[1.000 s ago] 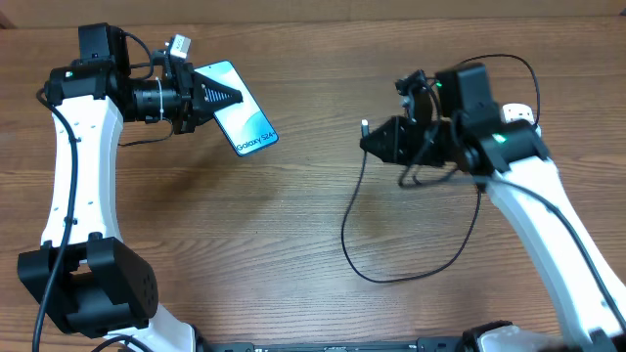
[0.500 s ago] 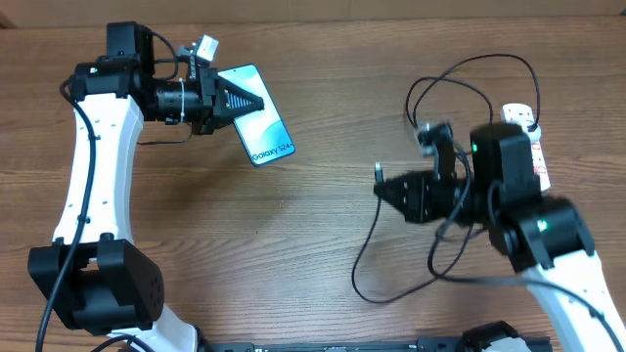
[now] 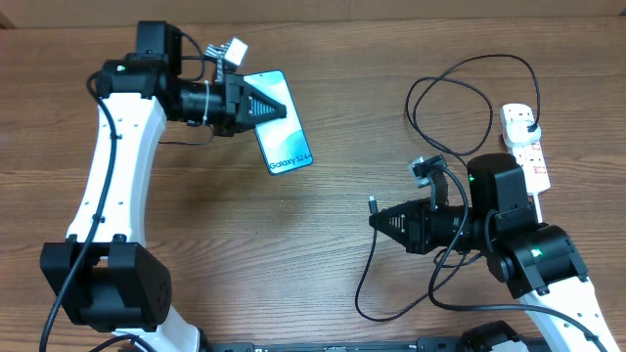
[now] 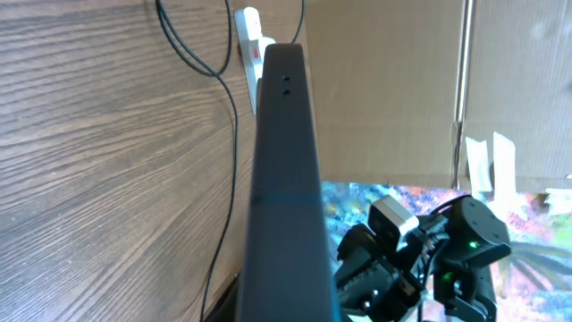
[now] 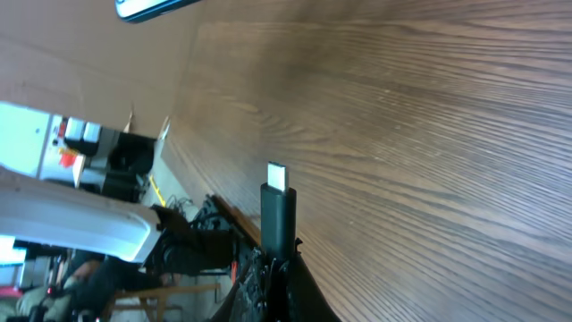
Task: Plug charger to phone and switch on socket
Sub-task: 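Lift the USB-C plug with the right gripper toward the held phone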
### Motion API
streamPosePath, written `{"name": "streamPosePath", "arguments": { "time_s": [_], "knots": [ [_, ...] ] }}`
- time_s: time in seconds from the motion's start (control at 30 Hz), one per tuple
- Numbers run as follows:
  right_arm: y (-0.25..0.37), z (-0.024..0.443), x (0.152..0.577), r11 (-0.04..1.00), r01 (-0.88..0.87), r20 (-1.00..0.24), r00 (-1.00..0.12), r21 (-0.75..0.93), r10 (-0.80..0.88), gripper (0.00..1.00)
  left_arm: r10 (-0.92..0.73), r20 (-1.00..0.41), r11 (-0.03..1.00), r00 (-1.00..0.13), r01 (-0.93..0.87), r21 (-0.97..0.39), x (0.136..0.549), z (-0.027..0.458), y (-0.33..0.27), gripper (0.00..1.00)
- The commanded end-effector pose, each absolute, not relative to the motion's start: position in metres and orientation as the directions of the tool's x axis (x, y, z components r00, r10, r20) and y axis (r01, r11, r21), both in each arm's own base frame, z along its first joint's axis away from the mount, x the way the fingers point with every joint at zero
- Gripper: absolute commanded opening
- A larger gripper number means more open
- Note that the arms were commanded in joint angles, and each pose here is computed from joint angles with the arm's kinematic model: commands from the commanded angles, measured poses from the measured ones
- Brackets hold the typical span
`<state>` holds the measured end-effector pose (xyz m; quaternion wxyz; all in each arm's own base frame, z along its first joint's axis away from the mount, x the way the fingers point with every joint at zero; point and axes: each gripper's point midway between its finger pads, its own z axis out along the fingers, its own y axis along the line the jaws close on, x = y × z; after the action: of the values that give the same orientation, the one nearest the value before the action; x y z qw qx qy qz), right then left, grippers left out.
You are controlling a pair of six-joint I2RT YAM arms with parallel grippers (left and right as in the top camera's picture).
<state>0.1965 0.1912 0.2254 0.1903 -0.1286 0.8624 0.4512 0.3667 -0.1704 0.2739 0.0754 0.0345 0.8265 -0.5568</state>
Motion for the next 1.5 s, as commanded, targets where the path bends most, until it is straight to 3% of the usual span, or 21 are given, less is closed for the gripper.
{"name": "streamPosePath", "arguments": {
  "time_s": [0.0,0.23,0.37,0.77,1.07,1.47],
  "knots": [
    [0.199,0.23,0.188,0.525,-0.452,-0.48,-0.873,0.721,-0.093,0.04,-0.005,-0.191,0.356,-0.982,0.176,-0.918,0.369,0.276,-0.176,0.04],
    [0.211,0.233,0.184,0.495,-0.488,-0.498,-0.858,0.719,-0.124,0.04,0.01,-0.145,0.35,-0.989,0.139,-0.926,0.372,0.262,-0.182,0.04],
    [0.219,0.232,0.186,0.481,-0.498,-0.497,-0.856,0.722,-0.14,0.04,0.028,-0.111,0.297,-0.993,0.114,-0.948,0.373,0.259,-0.19,0.04],
    [0.24,0.231,0.187,0.406,-0.521,-0.491,-0.851,0.751,-0.183,0.04,0.04,-0.115,0.268,-0.993,0.121,-0.956,0.371,0.262,-0.194,0.04],
    [0.252,0.244,0.208,0.373,-0.476,-0.475,-0.874,0.796,-0.103,0.04,0.056,-0.177,0.094,-0.983,0.182,-0.979,0.374,0.293,-0.2,0.04],
    [0.268,0.261,0.22,0.336,-0.54,-0.553,-0.83,0.772,-0.064,0.04,0.047,-0.12,0.089,-0.992,0.124,-0.988,0.379,0.297,-0.201,0.04]
  ]
}}
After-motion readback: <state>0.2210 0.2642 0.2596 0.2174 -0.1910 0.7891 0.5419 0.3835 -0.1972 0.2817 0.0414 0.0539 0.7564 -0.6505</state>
